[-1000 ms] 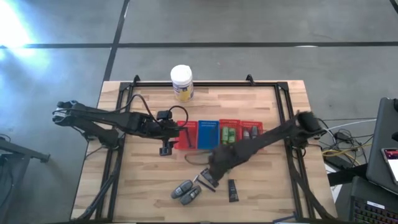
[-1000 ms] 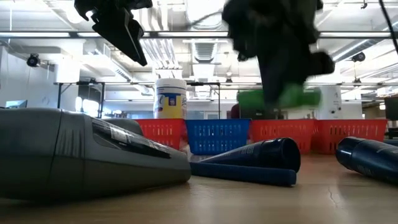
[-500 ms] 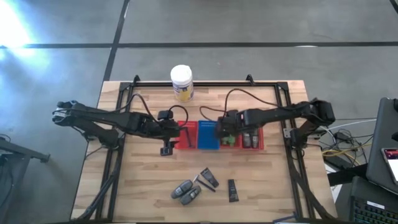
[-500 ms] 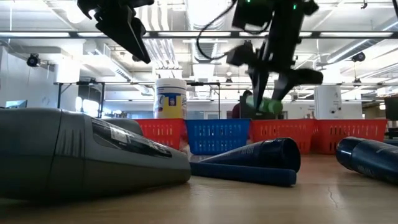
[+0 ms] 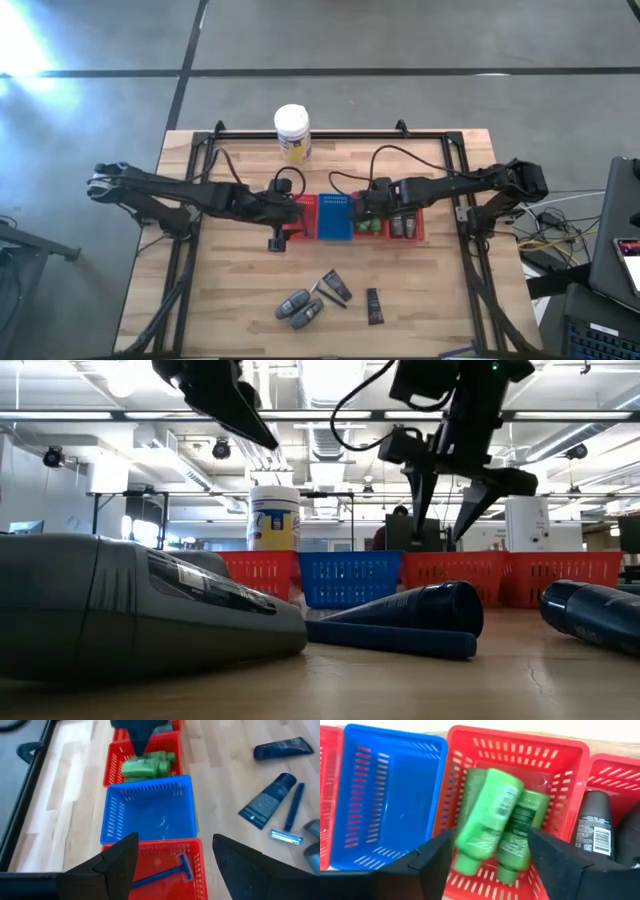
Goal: Pick & Place Travel size toiletries
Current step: Put the blue shave cream into the blue bin
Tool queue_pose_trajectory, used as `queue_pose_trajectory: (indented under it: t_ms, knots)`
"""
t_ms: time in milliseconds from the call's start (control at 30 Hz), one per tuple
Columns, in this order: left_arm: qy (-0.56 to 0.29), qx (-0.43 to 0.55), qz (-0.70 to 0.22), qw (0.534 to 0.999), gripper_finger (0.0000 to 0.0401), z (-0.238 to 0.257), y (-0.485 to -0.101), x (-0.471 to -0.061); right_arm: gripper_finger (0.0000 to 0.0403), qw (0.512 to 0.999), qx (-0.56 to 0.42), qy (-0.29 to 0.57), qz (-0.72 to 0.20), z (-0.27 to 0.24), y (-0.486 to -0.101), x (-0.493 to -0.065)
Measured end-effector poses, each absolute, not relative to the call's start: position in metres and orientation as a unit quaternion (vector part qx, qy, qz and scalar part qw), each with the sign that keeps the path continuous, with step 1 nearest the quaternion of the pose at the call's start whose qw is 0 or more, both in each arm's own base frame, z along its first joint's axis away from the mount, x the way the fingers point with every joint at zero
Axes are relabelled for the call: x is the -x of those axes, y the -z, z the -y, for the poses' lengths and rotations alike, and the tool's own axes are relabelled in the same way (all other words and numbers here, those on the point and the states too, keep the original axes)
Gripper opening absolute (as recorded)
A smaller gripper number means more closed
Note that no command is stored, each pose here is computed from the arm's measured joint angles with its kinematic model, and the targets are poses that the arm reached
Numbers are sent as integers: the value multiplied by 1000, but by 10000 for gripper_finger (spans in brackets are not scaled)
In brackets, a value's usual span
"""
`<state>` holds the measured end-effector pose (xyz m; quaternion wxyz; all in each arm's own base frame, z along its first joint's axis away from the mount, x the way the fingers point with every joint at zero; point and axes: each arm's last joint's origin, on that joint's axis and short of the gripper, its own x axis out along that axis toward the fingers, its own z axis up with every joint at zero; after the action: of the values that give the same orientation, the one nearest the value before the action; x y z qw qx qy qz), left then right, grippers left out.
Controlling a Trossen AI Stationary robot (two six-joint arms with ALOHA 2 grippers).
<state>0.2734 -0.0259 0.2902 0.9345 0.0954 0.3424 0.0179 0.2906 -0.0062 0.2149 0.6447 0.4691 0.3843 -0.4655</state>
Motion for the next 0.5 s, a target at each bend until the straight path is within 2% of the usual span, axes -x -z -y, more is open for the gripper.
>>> queue_pose_trajectory:
  t_ms: [100, 267, 500]
  knots:
    - [9, -87, -343, 935, 259, 27, -279, -280, 269, 660, -454, 463, -379, 0, -223, -289]
    - [102, -105, -332, 932, 259, 35, -260, -299, 295, 692, -433, 452, -361, -8, -251, -276]
    - [178, -109, -281, 937, 259, 43, -233, -337, 318, 703, -444, 436, -344, -5, -277, -240]
